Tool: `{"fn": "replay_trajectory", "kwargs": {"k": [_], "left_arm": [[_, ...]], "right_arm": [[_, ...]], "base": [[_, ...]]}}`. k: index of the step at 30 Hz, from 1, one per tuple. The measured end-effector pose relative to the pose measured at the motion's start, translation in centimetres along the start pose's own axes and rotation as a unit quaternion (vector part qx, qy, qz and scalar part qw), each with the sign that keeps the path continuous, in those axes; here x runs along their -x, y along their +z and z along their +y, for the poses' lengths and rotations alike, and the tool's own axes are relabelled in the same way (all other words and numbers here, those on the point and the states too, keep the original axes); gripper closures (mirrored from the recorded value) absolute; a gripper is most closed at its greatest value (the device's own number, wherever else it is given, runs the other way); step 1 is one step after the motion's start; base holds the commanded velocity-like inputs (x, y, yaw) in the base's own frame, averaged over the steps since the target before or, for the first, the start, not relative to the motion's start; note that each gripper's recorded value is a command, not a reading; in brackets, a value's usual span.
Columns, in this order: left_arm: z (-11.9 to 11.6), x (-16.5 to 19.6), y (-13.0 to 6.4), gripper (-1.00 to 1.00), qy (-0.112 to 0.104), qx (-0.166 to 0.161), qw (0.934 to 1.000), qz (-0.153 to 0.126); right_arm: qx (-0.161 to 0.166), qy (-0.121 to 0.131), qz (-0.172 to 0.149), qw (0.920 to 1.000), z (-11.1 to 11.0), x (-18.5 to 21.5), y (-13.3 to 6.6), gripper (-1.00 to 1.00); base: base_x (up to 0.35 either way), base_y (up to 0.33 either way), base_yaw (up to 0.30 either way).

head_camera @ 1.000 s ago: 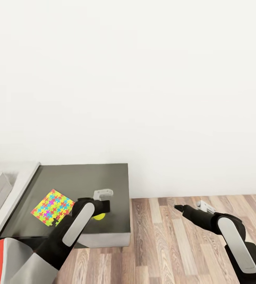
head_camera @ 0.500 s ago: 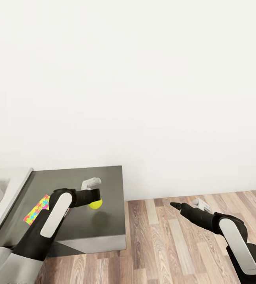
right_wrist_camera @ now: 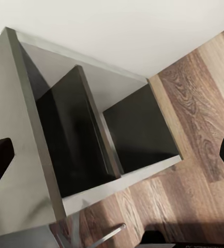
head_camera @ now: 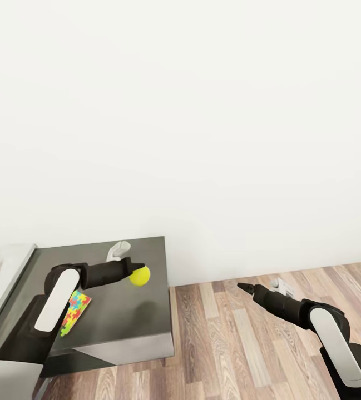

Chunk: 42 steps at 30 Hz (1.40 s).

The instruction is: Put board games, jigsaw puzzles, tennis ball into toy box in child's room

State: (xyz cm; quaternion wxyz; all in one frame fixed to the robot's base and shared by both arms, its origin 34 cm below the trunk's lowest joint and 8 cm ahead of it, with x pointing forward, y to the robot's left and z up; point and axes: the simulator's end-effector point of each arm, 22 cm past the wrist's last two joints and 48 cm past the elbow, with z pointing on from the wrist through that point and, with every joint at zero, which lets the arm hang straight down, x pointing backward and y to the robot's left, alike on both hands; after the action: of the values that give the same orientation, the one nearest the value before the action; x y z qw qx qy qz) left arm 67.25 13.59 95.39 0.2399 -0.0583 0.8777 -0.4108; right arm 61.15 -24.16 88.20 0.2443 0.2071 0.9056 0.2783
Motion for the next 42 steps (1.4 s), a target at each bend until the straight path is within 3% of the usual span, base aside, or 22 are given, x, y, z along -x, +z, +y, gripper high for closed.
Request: {"fn": "replay_trajectory", "kwargs": {"k": [13,20,32,42], "left_arm": [[-3.2,0.3,-0.8,1.00,0.005,-0.061,0.9981,-0.005],[-3.5,0.4,-0.8,1.00,0.006,-0.065,0.9978,-0.005],[-3.7,0.4,-0.9,1.00,0.008,-0.066,0.9977,-0.006],[-4.3,0.4,-1.1,1.00,0.008,-0.081,0.9967,-0.007]], "right_arm": [[0.007,-0.003,-0.007,0.9999,0.8,0.5,-0.5,-1.00],[0.009,-0.003,-0.008,0.9999,0.9,0.5,-0.6,-1.00],[0.011,-0.004,-0.011,0.9999,1.2,0.6,-0.7,-1.00],[0.009,-0.006,-0.012,0.9999,1.1,0.6,-0.8,-1.00]], "base": [[-0.090,0.000,-0.002],[-0.071,0.000,0.035],[-0.026,0.000,0.214],[-0.039,0.000,0.019]]}}
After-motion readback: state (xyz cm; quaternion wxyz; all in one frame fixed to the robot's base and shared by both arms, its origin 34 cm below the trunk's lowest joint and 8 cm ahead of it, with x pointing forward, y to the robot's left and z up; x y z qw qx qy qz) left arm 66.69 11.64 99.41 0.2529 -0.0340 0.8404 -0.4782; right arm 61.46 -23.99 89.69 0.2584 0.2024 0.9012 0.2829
